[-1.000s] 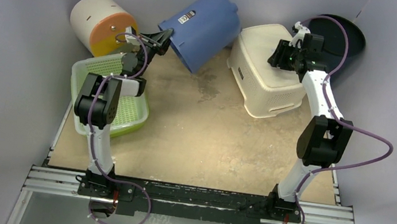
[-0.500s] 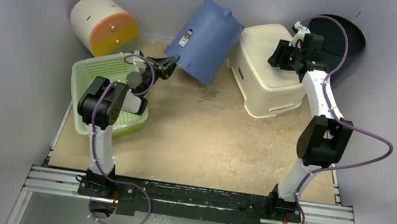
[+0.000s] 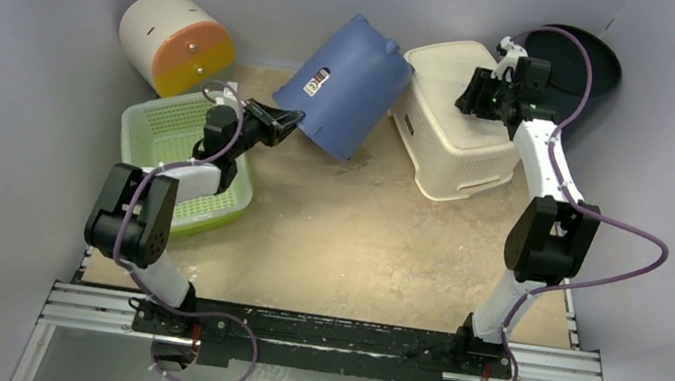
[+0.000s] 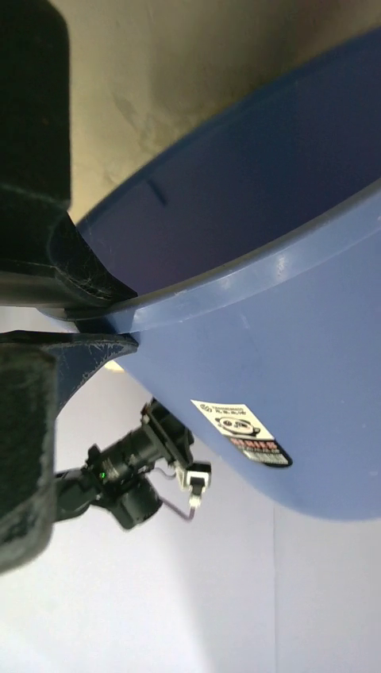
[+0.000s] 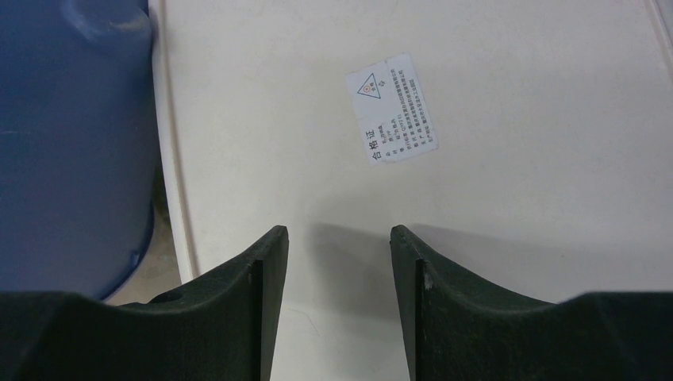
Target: Turn the large container upside down
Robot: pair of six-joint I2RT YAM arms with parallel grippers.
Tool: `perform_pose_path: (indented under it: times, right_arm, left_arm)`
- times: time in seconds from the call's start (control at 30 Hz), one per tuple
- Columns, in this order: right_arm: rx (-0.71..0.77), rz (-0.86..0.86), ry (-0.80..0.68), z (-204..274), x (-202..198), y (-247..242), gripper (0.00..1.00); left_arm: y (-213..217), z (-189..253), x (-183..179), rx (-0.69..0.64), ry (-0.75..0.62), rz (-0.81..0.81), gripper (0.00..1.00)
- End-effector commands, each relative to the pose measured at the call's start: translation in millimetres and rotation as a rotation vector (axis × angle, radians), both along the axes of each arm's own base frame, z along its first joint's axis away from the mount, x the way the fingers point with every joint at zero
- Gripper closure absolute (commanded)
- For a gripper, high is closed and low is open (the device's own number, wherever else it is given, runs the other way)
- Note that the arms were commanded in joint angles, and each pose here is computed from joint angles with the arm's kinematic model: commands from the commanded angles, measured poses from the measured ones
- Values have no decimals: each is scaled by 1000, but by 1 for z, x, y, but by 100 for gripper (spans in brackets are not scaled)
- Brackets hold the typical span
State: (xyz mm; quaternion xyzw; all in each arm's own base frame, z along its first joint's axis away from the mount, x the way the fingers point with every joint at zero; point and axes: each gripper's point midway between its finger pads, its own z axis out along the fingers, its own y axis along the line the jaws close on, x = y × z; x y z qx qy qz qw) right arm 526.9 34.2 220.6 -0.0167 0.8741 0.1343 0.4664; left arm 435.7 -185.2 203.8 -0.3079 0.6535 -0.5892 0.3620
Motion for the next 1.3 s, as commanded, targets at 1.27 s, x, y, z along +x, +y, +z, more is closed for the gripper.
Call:
perform_pose_path:
  times: [1.27]
  right_arm:
    - [-8,12,-4,4,-14,0,46]
  left_arm:
    - [97,-125,-70,698,639,3,61]
